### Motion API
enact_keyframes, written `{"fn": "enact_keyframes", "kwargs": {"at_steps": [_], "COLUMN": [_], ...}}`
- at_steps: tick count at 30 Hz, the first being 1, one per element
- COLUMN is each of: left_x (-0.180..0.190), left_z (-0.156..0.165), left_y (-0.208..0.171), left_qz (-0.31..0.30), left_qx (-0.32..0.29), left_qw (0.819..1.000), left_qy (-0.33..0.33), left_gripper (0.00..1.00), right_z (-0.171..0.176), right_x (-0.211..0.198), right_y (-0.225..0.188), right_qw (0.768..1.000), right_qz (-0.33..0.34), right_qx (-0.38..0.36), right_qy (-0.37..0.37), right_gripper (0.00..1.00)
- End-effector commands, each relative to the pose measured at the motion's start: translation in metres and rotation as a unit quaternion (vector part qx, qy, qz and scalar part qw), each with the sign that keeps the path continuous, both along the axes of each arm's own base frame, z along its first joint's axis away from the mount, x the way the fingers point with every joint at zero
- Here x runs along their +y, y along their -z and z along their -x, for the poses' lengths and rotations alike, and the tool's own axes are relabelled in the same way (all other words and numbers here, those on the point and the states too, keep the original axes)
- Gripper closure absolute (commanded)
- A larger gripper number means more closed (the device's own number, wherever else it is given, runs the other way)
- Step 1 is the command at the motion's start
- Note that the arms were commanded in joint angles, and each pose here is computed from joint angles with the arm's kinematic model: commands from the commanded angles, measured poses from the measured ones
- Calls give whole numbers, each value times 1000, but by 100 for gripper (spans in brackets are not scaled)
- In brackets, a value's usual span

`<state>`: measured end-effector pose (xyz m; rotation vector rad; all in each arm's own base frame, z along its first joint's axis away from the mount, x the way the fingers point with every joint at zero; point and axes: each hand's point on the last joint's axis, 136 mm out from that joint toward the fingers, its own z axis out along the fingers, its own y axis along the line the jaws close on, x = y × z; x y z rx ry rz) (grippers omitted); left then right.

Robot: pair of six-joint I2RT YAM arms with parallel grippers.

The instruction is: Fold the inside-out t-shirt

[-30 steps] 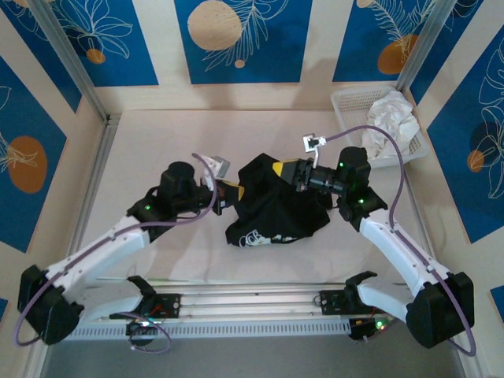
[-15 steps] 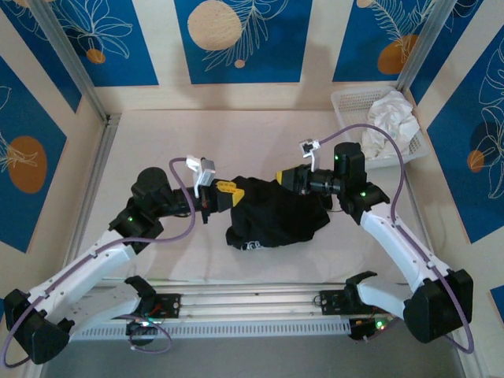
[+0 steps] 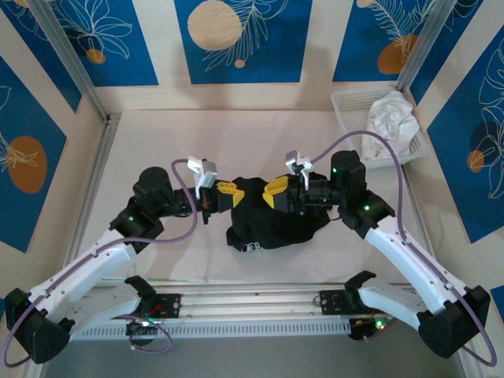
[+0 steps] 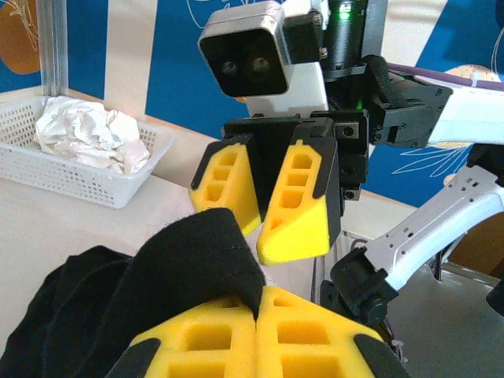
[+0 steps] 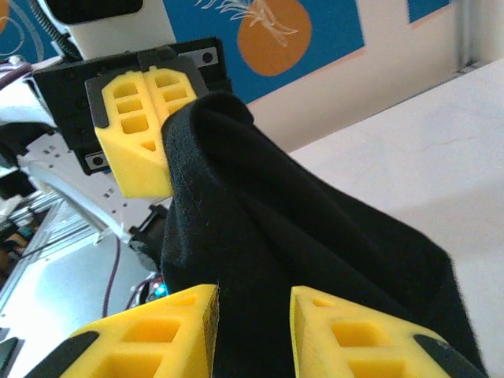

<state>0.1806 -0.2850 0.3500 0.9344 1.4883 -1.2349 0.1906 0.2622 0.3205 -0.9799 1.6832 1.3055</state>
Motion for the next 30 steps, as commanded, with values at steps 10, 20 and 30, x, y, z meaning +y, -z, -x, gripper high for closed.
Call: {"fn": "enact_keyframes", "kwargs": {"at_steps": [10,20,30], "left_x": [0,0,2], "left_z": [7,7,-3], "left_y": [-10,-9,-5], "left_qz": [10,9,-4], "left_qx": [-23,-23,-16], "left_qw": [999,999,1000], "left_qy": [23,23,-7], "left_gripper": [100,100,100], "right_z": [6,10,15], "right_x": [22,30,24], "right_y": [-5,-7,-7], "right_qw": [996,994,994], "right_qz": [-21,-27,-26], "right_qx": [6,5,-2], "right_qy": [-85,-110,-107], "right_gripper": [61,63,97]}}
